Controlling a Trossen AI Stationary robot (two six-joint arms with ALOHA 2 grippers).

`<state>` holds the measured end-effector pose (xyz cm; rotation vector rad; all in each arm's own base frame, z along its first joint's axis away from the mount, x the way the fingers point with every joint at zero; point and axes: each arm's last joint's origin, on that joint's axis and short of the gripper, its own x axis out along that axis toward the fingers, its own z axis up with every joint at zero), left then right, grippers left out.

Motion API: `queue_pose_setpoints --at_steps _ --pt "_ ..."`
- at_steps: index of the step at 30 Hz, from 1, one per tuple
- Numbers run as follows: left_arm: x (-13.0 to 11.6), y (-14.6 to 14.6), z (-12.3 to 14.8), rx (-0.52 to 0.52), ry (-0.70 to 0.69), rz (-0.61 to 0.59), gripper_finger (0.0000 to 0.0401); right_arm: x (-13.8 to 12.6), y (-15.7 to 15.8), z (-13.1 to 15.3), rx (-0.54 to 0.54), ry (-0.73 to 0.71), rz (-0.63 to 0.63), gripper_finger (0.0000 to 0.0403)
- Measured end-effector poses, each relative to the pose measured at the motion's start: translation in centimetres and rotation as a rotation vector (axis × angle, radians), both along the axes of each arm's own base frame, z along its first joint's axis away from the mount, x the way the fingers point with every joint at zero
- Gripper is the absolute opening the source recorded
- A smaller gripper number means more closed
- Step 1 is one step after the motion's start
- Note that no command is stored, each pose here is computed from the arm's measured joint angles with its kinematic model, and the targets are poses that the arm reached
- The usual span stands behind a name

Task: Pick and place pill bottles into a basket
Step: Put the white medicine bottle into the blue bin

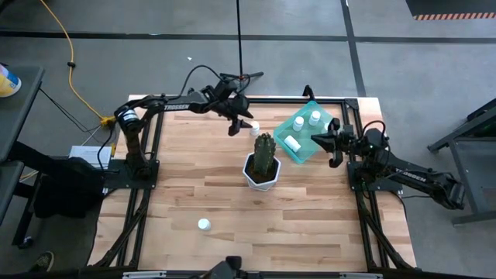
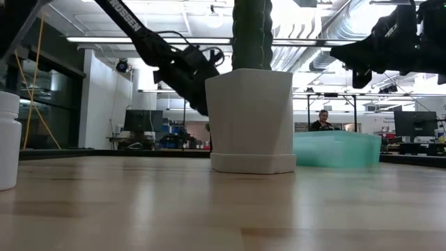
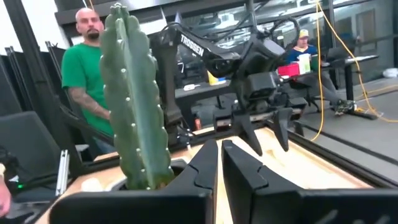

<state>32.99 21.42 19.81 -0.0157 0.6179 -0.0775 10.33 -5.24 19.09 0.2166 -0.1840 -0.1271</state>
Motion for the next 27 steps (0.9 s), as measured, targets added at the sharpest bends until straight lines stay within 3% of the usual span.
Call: queue_pose_setpoints --at_steps 19,27 --pt "1.2 0.6 -3.4 0.059 0.027 -0.014 0.0249 0.0 -0.1 0.0 0.012 -0.006 -0.020 0.0011" --pt "1.6 0.6 -3.7 0.077 0.021 0.001 0.0312 0.0 -0.1 0.0 0.012 -0.006 -0.025 0.0012"
